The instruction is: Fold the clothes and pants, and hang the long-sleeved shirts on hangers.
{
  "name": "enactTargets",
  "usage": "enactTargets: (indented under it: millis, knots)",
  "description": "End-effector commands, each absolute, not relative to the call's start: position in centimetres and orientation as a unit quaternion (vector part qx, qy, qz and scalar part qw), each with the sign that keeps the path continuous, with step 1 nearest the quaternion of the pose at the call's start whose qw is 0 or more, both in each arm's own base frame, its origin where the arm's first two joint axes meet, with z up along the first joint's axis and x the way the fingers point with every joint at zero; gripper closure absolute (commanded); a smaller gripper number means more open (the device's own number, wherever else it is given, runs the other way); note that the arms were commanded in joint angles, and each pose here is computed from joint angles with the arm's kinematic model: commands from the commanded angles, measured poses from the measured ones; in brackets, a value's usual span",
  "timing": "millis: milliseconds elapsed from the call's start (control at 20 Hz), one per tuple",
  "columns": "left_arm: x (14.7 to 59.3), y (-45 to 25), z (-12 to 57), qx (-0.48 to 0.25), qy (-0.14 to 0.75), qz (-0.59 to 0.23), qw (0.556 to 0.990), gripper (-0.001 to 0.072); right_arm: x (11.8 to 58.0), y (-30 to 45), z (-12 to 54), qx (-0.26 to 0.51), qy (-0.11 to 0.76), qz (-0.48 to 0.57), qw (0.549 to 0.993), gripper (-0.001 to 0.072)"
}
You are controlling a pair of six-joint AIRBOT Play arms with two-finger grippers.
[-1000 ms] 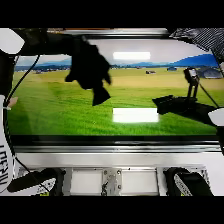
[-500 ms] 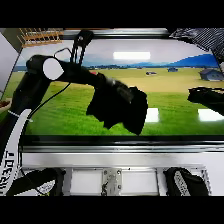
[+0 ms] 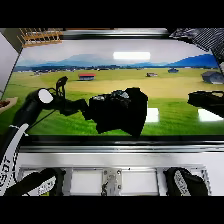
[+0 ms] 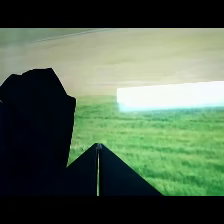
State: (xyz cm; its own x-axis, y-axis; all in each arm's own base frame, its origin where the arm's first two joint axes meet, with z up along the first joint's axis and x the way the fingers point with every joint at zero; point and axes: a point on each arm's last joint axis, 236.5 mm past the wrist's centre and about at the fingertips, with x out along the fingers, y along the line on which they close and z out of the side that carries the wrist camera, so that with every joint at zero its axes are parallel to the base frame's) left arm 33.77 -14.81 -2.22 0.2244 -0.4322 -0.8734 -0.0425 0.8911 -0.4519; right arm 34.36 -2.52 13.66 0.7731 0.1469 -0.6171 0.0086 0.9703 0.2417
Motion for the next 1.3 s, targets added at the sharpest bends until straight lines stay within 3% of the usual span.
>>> enactTargets:
  millis: [0, 250, 300, 350, 400, 450, 500, 800, 1050, 1100, 1200, 1250]
  knots:
    - [32.2, -18.7, -5.1, -0.271, 0.613, -0.159, 0.725, 0.0037, 33.6, -1.5, 10.7, 0.125, 0.374, 0.051, 0.917, 0.0694]
    - [32.3, -23.2, -7.8, -0.252, 0.639, -0.19, 0.701, 0.0039, 31.1, 4.5, 3.5, 0.122, 0.469, 0.127, 0.865, 0.0694]
    - [32.6, -23.6, -8.1, -0.249, 0.644, -0.193, 0.697, 0.0146, 30.4, 6.0, 1.8, 0.121, 0.493, 0.144, 0.849, 0.0694]
    - [32.9, -23.7, -8.3, -0.248, 0.647, -0.194, 0.695, 0.0372, 29.6, 7.4, 0.3, 0.123, 0.516, 0.156, 0.833, 0.0694]
    - [33.2, -23.5, -8.6, -0.241, 0.65, -0.192, 0.695, 0.0529, 28.8, 8.7, -1.3, 0.121, 0.541, 0.17, 0.815, 0.0655]
    - [33.2, -23.0, -8.9, -0.229, 0.655, -0.19, 0.695, 0.0704, 28.1, 9.9, -2.7, 0.115, 0.563, 0.183, 0.798, 0.0437]
    - [33.2, -22.3, -9.1, -0.216, 0.659, -0.188, 0.695, 0.0699, 27.6, 10.9, -4.1, 0.117, 0.586, 0.189, 0.779, 0.0115]
    - [34.4, -18.8, -6.5, -0.199, 0.637, -0.177, 0.723, 0.0698, 26.5, 17.4, -10.1, 0.145, 0.645, 0.211, 0.72, 0.0099]
    - [34.7, -18.1, -4.9, -0.205, 0.623, -0.178, 0.733, 0.0699, 26.7, 21.5, -11.9, 0.183, 0.642, 0.213, 0.713, 0.0103]
    - [34.7, -18.1, -4.9, -0.205, 0.623, -0.178, 0.733, 0.0699, 26.7, 22.1, -11.9, 0.189, 0.641, 0.214, 0.713, 0.0164]
    - [34.7, -18.1, -4.9, -0.205, 0.624, -0.179, 0.733, 0.0698, 26.9, 22.7, -11.7, 0.192, 0.634, 0.218, 0.717, 0.0499]
    - [34.7, -18.0, -4.6, -0.205, 0.621, -0.179, 0.735, 0.0698, 27.3, 22.7, -11.4, 0.186, 0.63, 0.221, 0.721, 0.0701]
